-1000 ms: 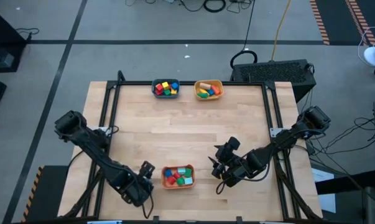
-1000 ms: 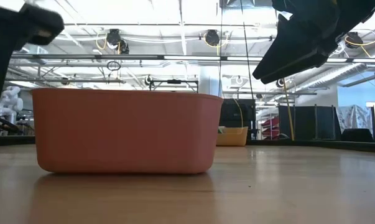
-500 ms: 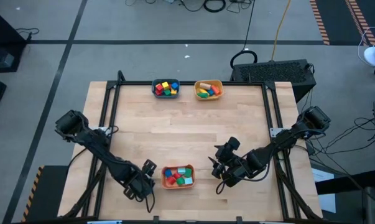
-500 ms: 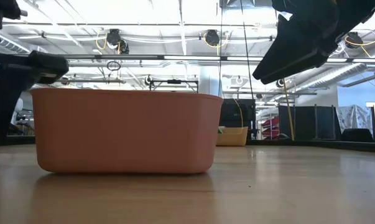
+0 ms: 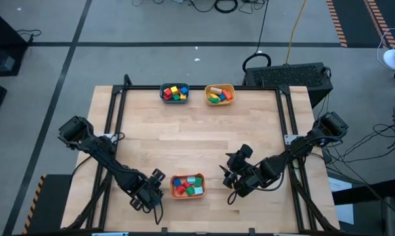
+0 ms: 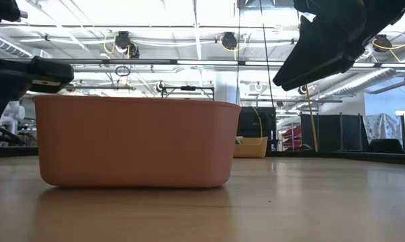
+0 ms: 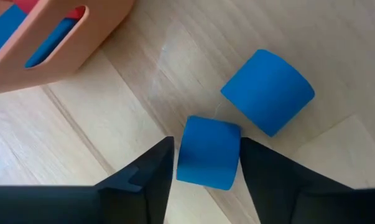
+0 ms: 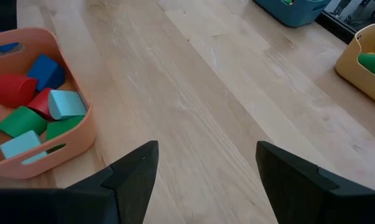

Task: Sort blocks by size
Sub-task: Put the blue half circle block into the orange bin

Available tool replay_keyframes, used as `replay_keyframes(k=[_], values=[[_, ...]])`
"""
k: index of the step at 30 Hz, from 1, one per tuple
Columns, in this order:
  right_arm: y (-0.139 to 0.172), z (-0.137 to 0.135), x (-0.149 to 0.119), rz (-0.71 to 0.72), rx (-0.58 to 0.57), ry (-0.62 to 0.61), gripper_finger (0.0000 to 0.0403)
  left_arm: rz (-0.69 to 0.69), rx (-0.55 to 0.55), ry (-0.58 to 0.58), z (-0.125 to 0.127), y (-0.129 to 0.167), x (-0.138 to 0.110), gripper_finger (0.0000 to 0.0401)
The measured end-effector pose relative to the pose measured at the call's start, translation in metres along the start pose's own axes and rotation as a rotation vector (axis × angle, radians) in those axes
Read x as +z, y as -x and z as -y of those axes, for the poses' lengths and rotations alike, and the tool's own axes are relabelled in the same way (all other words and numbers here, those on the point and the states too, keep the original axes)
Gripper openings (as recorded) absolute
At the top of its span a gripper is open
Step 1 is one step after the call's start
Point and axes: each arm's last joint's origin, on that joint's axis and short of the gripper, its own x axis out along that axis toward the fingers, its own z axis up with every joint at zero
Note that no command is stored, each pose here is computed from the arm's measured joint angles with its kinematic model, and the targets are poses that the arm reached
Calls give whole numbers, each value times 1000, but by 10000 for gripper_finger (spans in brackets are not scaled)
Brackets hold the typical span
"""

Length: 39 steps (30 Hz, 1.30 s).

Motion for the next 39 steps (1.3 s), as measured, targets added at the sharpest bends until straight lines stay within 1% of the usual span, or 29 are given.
replay_keyframes(k=[5,11,15,17,19,21,23,26,29,34,39], values=[[0,0,0,0,0,0,256,-12,-1,5,0,-3,0,165],[0,0,0,0,0,1,256,-66,-12,3,2,-19,-1,162],[0,0,0,-1,-1,1,256,-80,-7,6,2,-22,-1,161],[0,0,0,-1,-1,2,256,-82,14,72,2,-20,-1,156],[0,0,0,-1,-1,2,256,-74,28,141,1,-16,1,145],[0,0,0,-1,-2,3,256,-67,30,171,-1,-10,2,137],[0,0,0,-2,-3,5,256,-58,76,191,-4,-5,3,137],[0,1,0,-4,-4,6,256,22,121,231,-7,10,12,137],[0,1,0,-4,-3,6,256,61,146,266,-11,22,16,140],[0,0,-1,-15,5,6,256,182,197,317,-24,50,34,142],[0,0,-1,-19,10,12,256,277,226,340,-41,64,48,144]])
